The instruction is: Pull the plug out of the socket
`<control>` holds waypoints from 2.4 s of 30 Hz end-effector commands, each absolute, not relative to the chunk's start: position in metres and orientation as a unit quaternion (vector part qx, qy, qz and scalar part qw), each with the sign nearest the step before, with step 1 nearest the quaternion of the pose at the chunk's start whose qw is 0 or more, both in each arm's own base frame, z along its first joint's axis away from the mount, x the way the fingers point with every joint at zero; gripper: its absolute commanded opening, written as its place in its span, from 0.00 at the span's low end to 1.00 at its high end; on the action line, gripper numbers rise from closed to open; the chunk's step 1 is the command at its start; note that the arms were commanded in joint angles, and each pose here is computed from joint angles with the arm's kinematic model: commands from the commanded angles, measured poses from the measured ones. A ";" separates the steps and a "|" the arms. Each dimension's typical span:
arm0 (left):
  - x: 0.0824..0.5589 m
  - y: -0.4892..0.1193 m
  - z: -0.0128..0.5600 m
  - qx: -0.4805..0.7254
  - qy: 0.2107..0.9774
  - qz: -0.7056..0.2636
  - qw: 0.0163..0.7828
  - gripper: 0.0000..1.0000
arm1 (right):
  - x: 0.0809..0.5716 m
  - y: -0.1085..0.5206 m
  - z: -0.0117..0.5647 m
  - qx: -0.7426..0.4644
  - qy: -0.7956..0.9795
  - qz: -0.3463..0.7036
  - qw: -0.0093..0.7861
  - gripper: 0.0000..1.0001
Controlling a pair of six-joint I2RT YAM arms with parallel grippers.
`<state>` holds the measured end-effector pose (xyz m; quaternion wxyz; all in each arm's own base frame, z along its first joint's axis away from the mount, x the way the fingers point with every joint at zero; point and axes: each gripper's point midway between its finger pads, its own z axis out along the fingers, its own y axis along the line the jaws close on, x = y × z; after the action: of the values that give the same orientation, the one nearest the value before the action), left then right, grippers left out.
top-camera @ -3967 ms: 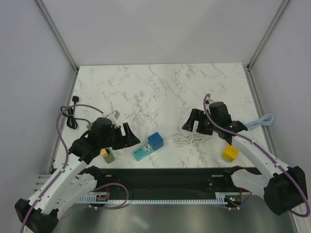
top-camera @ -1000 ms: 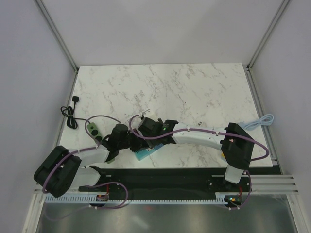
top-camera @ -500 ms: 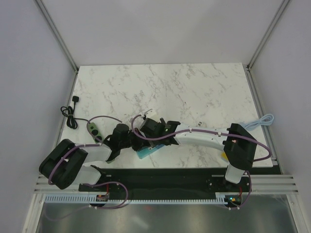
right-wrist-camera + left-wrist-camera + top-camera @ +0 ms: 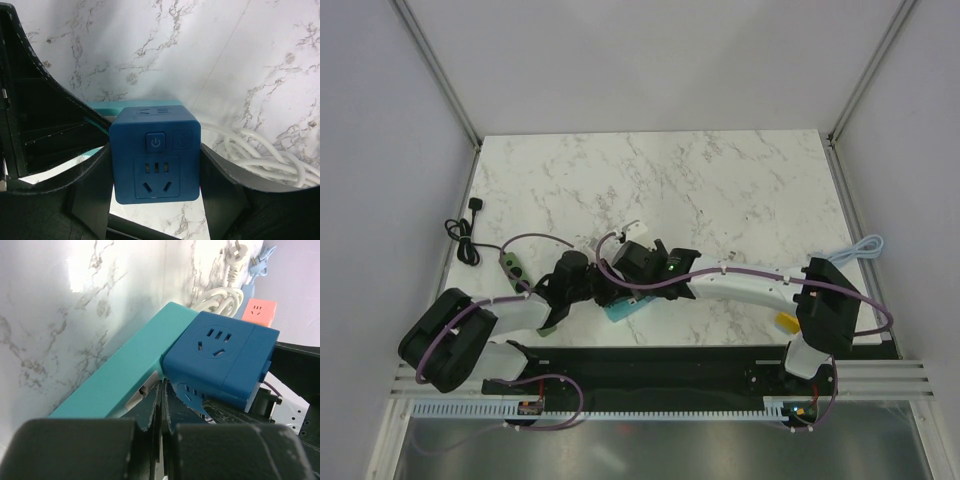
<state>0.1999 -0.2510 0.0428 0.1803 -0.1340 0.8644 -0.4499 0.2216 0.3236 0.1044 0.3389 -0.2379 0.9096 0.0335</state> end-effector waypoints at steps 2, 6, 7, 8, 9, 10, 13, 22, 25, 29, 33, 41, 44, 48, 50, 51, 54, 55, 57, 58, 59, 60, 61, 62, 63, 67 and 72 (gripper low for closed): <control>0.136 -0.168 -0.060 -0.169 0.956 -0.218 0.097 0.02 | 0.255 0.337 0.228 -0.133 0.850 0.131 0.493 0.00; 0.143 -0.175 -0.049 -0.154 0.954 -0.233 0.109 0.02 | 0.255 0.326 0.210 -0.127 0.858 0.118 0.484 0.00; 0.147 -0.177 -0.043 -0.150 0.951 -0.241 0.120 0.02 | 0.257 0.322 0.206 -0.124 0.860 0.116 0.482 0.00; 0.150 -0.178 -0.039 -0.149 0.950 -0.243 0.126 0.02 | 0.255 0.318 0.201 -0.118 0.861 0.117 0.480 0.00; 0.152 -0.176 -0.036 -0.147 0.951 -0.236 0.132 0.02 | 0.254 0.317 0.201 -0.116 0.861 0.121 0.480 0.00; 0.156 -0.176 -0.030 -0.144 0.950 -0.239 0.142 0.02 | 0.255 0.315 0.205 -0.111 0.858 0.128 0.485 0.00; 0.167 -0.180 -0.011 -0.122 0.947 -0.246 0.168 0.02 | 0.253 0.311 0.196 -0.118 0.861 0.124 0.478 0.00; 0.184 -0.218 0.098 0.017 0.882 -0.382 0.275 0.39 | 0.238 0.296 0.166 -0.173 0.863 0.133 0.456 0.00; 0.180 -0.227 0.127 0.057 0.859 -0.417 0.291 0.66 | 0.234 0.287 0.166 -0.183 0.859 0.135 0.458 0.00; 0.167 -0.238 0.165 0.119 0.826 -0.462 0.299 0.83 | 0.226 0.276 0.166 -0.198 0.854 0.139 0.461 0.00; 0.169 -0.234 0.166 0.120 0.844 -0.438 0.285 0.93 | 0.212 0.274 0.173 -0.223 0.838 0.180 0.465 0.00; 0.156 -0.255 0.148 0.141 0.836 -0.487 0.208 0.94 | 0.189 0.267 0.173 -0.265 0.818 0.223 0.460 0.00; 0.150 -0.263 0.142 0.141 0.829 -0.509 0.185 0.94 | 0.186 0.267 0.174 -0.268 0.815 0.233 0.458 0.00; 0.145 -0.271 0.127 0.140 0.841 -0.497 0.164 0.94 | 0.184 0.271 0.177 -0.270 0.811 0.247 0.457 0.00; 0.142 -0.276 0.122 0.144 0.843 -0.495 0.154 0.92 | 0.182 0.274 0.178 -0.273 0.808 0.255 0.455 0.00; 0.141 -0.279 0.118 0.146 0.846 -0.492 0.146 0.90 | 0.183 0.275 0.179 -0.272 0.808 0.256 0.456 0.00; 0.144 -0.280 0.108 0.134 0.854 -0.482 0.141 0.81 | 0.181 0.277 0.180 -0.274 0.806 0.263 0.454 0.00; 0.147 -0.281 0.107 0.130 0.857 -0.478 0.145 0.77 | 0.181 0.278 0.181 -0.271 0.806 0.266 0.454 0.00; 0.149 -0.280 0.103 0.123 0.861 -0.472 0.143 0.63 | 0.180 0.279 0.182 -0.271 0.805 0.272 0.452 0.00; 0.152 -0.280 0.100 0.114 0.866 -0.465 0.143 0.57 | 0.179 0.280 0.183 -0.267 0.805 0.276 0.453 0.00; 0.154 -0.280 0.097 0.108 0.869 -0.461 0.142 0.43 | 0.177 0.282 0.183 -0.269 0.804 0.282 0.449 0.00; 0.155 -0.279 0.094 0.100 0.874 -0.455 0.141 0.34 | 0.177 0.282 0.184 -0.268 0.803 0.286 0.449 0.00; 0.160 -0.276 0.087 0.077 0.884 -0.438 0.144 0.22 | 0.175 0.283 0.185 -0.267 0.803 0.290 0.448 0.00; 0.162 -0.273 0.083 0.064 0.890 -0.428 0.145 0.11 | 0.174 0.283 0.185 -0.264 0.803 0.294 0.446 0.00; 0.163 -0.270 0.078 0.050 0.896 -0.418 0.142 0.02 | 0.174 0.283 0.183 -0.261 0.805 0.294 0.445 0.00; 0.169 -0.257 0.062 -0.014 0.910 -0.385 0.153 0.02 | 0.175 0.279 0.173 -0.241 0.816 0.289 0.438 0.00; 0.170 -0.252 0.061 -0.020 0.911 -0.377 0.165 0.02 | 0.184 0.265 0.168 -0.184 0.829 0.271 0.454 0.00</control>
<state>0.1577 -0.2560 0.0595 0.1395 0.0147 0.9101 -0.3898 0.1731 0.2662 0.1498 0.4180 -0.2396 0.8379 0.2566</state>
